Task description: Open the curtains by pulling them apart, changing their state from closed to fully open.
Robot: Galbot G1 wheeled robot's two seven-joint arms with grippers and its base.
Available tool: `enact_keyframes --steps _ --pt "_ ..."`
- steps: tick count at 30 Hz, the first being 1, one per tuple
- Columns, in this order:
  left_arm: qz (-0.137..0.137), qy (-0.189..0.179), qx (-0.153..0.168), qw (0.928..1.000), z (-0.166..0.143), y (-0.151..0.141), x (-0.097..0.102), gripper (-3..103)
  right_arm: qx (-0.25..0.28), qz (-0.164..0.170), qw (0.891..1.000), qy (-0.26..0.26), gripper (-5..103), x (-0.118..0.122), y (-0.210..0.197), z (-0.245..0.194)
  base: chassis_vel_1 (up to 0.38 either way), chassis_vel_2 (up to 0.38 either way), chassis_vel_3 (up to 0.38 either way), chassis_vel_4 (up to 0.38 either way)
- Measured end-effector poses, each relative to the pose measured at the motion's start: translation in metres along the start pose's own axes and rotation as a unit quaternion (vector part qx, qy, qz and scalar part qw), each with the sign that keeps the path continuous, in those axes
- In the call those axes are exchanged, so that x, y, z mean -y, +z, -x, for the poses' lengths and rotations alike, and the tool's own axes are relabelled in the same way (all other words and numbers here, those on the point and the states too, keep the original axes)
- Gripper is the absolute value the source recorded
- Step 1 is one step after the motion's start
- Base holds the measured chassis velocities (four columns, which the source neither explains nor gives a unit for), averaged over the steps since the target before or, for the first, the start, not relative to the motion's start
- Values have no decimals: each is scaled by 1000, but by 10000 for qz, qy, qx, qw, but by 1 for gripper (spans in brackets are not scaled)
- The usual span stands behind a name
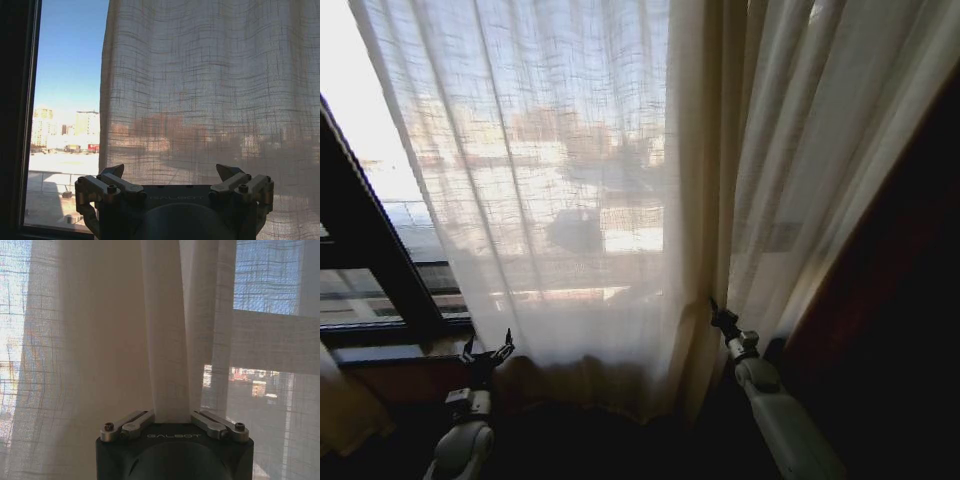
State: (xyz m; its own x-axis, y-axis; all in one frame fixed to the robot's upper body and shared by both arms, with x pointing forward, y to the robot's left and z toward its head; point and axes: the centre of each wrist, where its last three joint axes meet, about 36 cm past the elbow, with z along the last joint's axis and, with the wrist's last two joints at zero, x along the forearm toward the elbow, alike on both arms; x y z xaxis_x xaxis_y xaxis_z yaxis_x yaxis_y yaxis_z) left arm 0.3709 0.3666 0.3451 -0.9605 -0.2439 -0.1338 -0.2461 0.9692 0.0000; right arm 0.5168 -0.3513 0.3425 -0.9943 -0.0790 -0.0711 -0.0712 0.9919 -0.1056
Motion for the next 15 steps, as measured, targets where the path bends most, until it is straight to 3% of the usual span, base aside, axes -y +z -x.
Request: enact_keyframes --steps 8,15 --pt "-1 3 -1 10000 0 0 0 100 147 12 9999 50 0 -3 -2 3 -300 -320 288 313" --pt "-1 6 0 10000 0 0 0 100 169 -47 9998 33 0 -1 -3 4 -44 -86 63 74"
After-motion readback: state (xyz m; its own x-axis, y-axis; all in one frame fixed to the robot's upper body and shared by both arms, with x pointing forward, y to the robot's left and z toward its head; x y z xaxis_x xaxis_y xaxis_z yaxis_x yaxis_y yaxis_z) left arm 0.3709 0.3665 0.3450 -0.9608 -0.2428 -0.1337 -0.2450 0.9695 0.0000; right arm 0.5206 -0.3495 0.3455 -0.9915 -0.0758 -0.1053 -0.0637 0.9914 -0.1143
